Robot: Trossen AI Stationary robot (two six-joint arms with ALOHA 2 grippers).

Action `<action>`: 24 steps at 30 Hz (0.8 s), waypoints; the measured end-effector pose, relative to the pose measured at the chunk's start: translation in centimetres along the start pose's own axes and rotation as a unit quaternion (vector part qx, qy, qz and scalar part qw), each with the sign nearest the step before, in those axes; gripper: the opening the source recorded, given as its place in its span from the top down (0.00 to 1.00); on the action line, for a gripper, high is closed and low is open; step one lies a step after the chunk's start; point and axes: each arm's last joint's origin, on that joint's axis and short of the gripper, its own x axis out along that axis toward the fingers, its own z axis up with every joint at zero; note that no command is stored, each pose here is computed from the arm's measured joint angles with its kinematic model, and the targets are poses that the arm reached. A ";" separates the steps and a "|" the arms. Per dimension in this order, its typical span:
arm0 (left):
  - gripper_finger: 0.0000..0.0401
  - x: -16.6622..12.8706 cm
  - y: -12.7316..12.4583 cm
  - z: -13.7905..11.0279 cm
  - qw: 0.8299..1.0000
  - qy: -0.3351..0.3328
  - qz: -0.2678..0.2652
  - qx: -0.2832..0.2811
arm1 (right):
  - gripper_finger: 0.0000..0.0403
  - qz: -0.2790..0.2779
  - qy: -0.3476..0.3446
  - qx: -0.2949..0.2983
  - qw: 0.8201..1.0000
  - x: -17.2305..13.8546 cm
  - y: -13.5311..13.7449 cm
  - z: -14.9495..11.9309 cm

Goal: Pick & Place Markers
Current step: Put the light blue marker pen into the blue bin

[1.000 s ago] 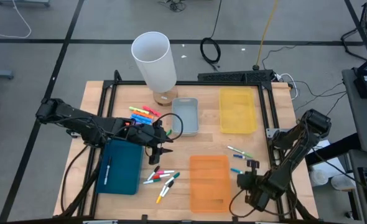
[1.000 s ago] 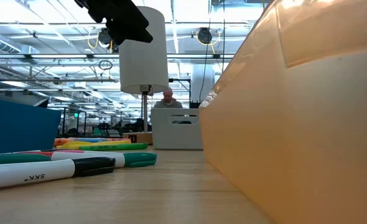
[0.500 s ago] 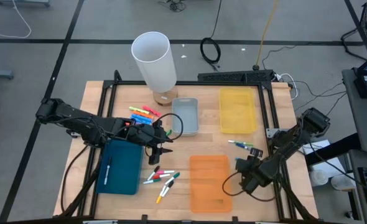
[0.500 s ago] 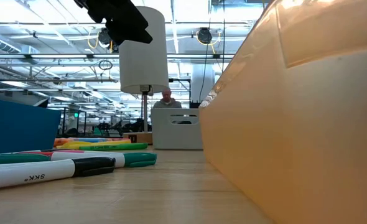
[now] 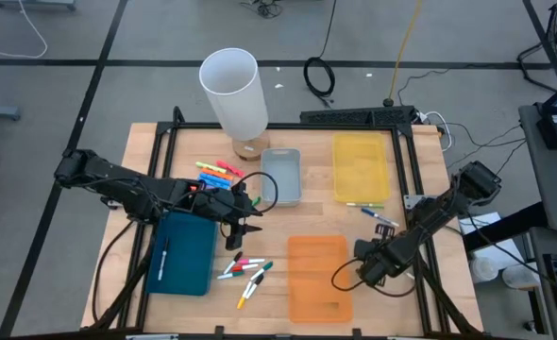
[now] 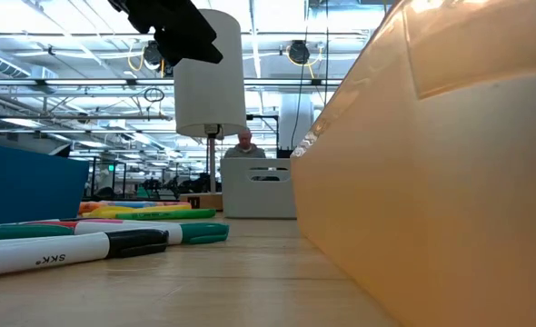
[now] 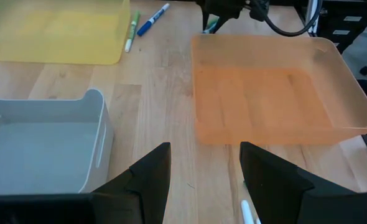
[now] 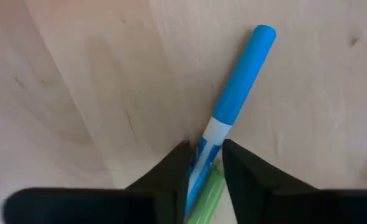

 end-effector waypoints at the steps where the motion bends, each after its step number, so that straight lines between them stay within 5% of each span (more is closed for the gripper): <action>1: 0.51 0.0 0.0 0.0 1.000 0.000 0.000 0.000 | 0.85 0.003 0.003 -0.001 1.000 0.0 0.0 0.1; 6: 0.51 0.0 0.0 0.0 1.000 0.000 0.000 -0.001 | 0.96 0.012 0.009 -0.016 1.000 0.1 -0.2 0.4; 15: 0.51 0.0 0.1 0.0 1.000 -0.001 0.009 0.000 | 0.97 0.017 -0.011 -0.022 1.000 -1.0 -0.5 0.4; 24: 0.51 0.0 0.0 0.1 1.000 -0.005 0.009 0.012 | 0.97 0.056 -0.192 0.051 0.978 -6.5 -3.3 -0.1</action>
